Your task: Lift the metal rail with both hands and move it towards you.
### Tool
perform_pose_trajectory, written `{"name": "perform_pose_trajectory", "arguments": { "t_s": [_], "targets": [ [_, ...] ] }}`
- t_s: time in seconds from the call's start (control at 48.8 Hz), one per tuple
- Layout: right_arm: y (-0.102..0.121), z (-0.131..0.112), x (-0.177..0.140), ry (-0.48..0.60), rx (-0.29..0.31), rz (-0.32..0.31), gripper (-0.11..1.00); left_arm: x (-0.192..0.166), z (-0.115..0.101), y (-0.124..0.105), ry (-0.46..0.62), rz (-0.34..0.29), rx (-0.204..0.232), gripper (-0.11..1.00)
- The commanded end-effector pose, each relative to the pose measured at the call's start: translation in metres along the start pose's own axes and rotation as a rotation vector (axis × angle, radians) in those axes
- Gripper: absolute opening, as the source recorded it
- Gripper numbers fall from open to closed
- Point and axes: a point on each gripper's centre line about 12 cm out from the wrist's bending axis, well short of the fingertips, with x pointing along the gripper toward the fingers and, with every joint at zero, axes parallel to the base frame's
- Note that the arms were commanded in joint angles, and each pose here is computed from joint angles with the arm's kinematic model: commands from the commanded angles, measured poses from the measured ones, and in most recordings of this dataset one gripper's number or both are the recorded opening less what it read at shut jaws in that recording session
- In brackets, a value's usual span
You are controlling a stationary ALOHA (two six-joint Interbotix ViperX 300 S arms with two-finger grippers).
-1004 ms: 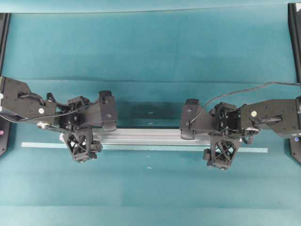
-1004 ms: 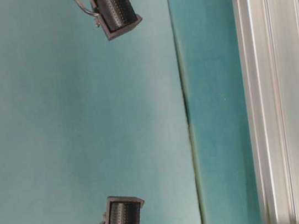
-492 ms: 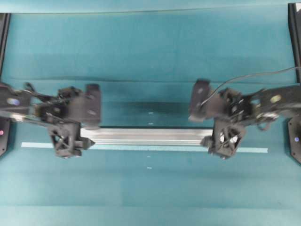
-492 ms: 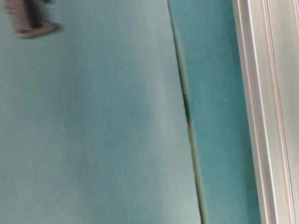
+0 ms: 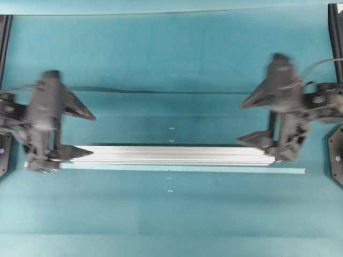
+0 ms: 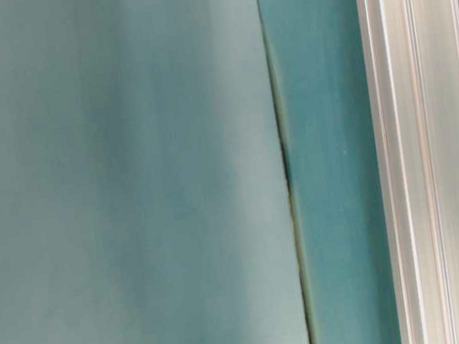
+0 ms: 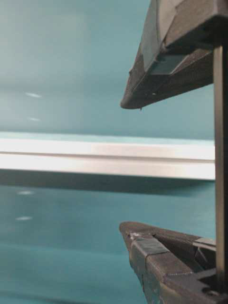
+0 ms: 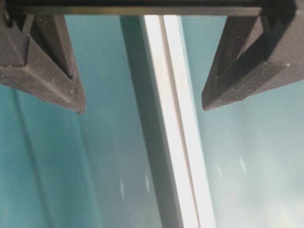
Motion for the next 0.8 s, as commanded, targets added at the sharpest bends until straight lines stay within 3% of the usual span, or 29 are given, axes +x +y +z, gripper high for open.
{"name": "perform_pose_trajectory", "arguments": {
  "t_s": [0.0, 0.143, 0.307, 0.533, 0.778],
  "targets": [
    [0.001, 0.007, -0.012, -0.096, -0.006, 0.012, 0.99, -0.014, 0.011, -0.001, -0.083, -0.005, -0.004, 0.94],
    [0.002, 0.015, -0.038, -0.260, -0.006, 0.033, 0.99, -0.030, 0.021, -0.001, -0.179, -0.012, -0.002, 0.94],
    [0.003, 0.018, -0.066, -0.376, -0.008, 0.047, 0.99, -0.045, 0.028, -0.001, -0.268, -0.016, -0.005, 0.94],
    [0.003, 0.014, -0.093, -0.465, -0.005, 0.060, 0.99, -0.064, 0.032, -0.001, -0.344, -0.021, -0.010, 0.93],
    [0.002, 0.006, -0.101, -0.493, -0.001, 0.065, 0.99, -0.081, 0.034, -0.001, -0.400, -0.023, -0.009, 0.92]
  ]
}}
